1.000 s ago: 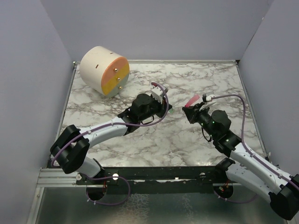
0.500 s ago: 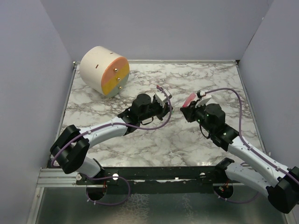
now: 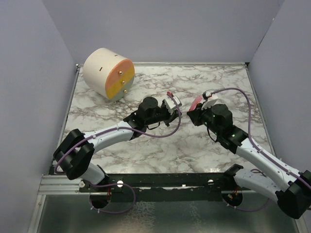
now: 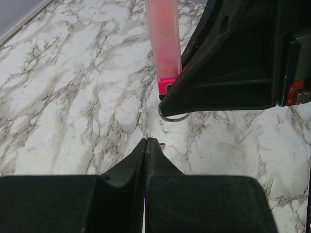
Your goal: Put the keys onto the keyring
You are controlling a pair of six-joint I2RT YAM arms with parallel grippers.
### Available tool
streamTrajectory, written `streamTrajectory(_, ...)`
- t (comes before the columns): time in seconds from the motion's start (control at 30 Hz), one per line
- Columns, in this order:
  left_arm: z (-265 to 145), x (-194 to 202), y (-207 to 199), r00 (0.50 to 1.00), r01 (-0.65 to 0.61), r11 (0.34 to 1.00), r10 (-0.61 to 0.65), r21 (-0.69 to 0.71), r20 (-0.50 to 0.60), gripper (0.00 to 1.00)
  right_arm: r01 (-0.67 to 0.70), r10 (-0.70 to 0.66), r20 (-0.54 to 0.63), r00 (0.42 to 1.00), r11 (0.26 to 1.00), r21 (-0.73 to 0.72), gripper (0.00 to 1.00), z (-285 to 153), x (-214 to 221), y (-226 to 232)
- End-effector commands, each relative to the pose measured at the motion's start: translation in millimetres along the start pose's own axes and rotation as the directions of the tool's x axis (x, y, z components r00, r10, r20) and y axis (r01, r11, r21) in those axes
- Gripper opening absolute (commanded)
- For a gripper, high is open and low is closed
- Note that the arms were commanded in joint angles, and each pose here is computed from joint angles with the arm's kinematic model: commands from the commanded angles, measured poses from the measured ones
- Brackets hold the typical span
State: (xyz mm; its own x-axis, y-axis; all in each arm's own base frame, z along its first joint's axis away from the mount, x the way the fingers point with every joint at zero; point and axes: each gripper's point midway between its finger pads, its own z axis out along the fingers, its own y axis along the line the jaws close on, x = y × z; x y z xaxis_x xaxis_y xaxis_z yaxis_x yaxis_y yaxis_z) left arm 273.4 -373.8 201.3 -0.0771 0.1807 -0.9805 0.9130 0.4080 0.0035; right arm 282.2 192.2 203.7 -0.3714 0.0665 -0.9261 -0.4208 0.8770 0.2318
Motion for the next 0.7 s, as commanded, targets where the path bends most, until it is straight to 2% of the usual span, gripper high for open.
streamTrajectory(0.0,9.5,-14.8,-13.2,0.997,-0.065,0.995,0.063,0.074,0.037,0.00,-0.008,0.008,-0.024,1.000,1.000,-0.026,0.01,-0.1,-4.3,7.8)
streamTrajectory(0.37,16.5,-10.9,-25.4,0.990,-0.142,0.985,0.139,0.101,0.033,0.00,-0.009,0.008,-0.043,0.999,1.000,-0.022,0.01,-2.0,-3.5,7.7)
streamTrajectory(0.67,12.9,-9.8,-17.9,0.983,-0.182,0.982,0.182,0.046,0.019,0.00,-0.012,0.011,-0.058,0.998,1.000,-0.018,0.01,-7.1,-5.1,7.9)
